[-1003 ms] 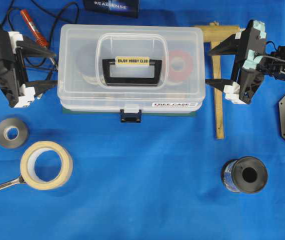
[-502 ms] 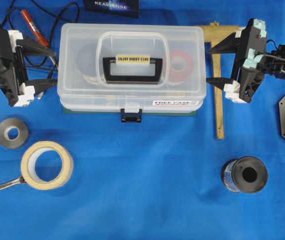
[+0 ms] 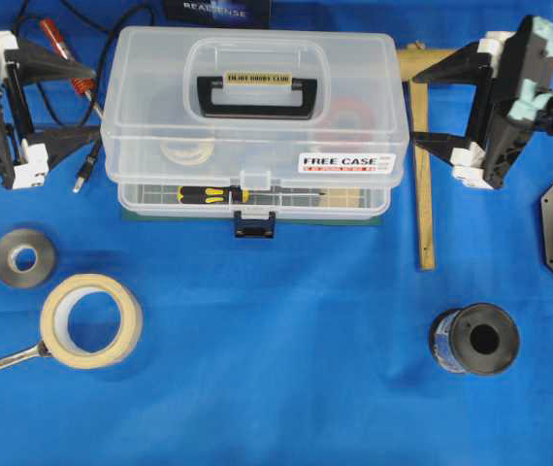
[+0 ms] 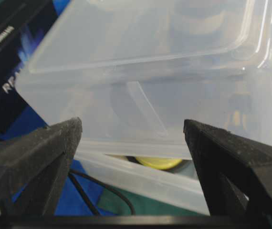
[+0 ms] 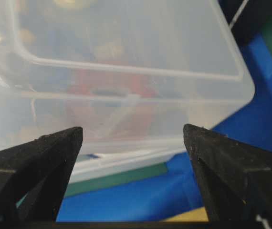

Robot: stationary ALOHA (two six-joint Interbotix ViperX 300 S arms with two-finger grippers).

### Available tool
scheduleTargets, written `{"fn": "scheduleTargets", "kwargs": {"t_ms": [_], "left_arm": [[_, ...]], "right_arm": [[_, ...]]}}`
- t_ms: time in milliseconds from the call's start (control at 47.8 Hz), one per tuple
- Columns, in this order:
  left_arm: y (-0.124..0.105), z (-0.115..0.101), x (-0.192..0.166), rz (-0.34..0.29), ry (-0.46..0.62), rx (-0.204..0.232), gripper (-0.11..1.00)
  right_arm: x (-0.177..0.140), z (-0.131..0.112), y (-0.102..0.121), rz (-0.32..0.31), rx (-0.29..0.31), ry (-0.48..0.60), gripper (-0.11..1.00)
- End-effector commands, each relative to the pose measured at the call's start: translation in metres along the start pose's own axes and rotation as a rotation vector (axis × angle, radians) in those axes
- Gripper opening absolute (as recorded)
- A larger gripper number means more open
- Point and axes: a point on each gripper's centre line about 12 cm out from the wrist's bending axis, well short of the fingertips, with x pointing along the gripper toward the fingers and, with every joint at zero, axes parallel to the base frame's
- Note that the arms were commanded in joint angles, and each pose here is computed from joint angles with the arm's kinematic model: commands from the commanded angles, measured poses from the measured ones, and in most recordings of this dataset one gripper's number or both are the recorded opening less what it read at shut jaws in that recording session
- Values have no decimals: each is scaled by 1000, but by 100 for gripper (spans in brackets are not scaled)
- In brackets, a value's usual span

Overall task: Open the tool box with both arms.
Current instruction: 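Swing the held lid back and up, away from the box front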

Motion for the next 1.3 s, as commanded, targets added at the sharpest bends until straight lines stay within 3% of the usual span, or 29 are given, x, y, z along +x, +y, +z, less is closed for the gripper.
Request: {"fn": "scheduleTargets", "kwargs": {"t_ms": [0,209,439,627,1275], "left_arm": [[2,21,1,7,-66,-2,88],[5,23,2,20,-75,-4,88],[20,28,1,84,-102,9,88],[33,34,2,137,-141,40,88],[75,35,19,288,-136,25,88]], "right_arm": [[-6,25,3,11,2,-81,87],[-7,27,3,9,-6,-90,87],[-8,31,-3,-12,-4,-106,87],[-8,36,-14,-53,12,-116,87],[3,38,-61,-211,76,-129,87]]}}
